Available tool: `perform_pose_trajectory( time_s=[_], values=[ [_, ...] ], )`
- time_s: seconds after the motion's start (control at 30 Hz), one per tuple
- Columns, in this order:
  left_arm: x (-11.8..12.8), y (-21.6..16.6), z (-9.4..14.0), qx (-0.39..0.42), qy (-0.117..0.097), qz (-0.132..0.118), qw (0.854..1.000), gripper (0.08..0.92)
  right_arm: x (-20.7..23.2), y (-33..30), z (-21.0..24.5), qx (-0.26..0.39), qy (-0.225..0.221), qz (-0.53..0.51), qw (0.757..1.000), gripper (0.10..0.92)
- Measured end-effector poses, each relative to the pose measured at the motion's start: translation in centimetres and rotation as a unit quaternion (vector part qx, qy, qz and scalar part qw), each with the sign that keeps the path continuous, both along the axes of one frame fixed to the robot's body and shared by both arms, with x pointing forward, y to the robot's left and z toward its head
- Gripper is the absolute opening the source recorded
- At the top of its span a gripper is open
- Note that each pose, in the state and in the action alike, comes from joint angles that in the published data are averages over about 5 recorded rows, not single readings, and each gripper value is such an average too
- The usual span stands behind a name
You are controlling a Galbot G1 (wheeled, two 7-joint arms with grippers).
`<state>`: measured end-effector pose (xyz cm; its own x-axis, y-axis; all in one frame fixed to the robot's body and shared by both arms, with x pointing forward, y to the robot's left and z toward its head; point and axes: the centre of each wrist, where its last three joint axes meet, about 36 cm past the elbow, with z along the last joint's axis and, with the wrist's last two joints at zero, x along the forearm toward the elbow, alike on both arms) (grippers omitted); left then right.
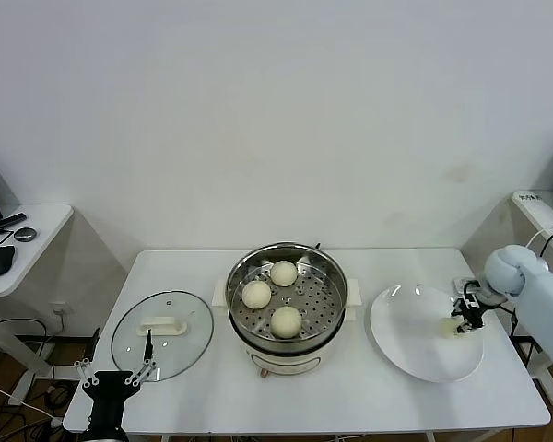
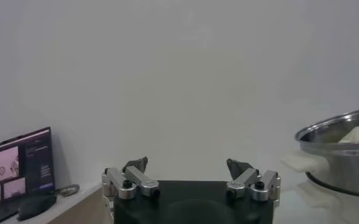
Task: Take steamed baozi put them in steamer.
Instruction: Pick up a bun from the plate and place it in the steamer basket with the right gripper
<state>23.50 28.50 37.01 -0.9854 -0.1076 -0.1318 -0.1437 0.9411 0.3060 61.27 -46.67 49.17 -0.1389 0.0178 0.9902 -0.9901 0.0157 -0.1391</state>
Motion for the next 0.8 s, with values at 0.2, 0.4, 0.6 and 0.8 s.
perform_pose_trajectory(
  time_s=[0.2, 0.4, 0.6, 0.8],
  values=[
    [0.4, -0.1, 0.1, 0.0, -0.003, -0.004, 1.0, 0.823, 1.1, 1.9, 5.4, 0.018, -0.019, 0.014, 1.0, 0.382],
    [0.6, 0.0, 0.1, 0.002, 0.001, -0.009, 1.0, 0.823, 2.8, 7.2, 12.8, 0.05, -0.054, 0.05, 0.996, 0.382],
    [1.0, 0.1, 0.1, 0.005, 0.002, -0.011, 1.0, 0.823, 3.4, 14.9, 19.2, 0.081, -0.075, 0.097, 0.989, 0.382],
    [1.2, 0.2, -0.1, 0.005, 0.003, -0.009, 1.0, 0.823, 2.6, 22.7, 21.4, 0.114, -0.071, 0.119, 0.984, 0.382]
  ],
)
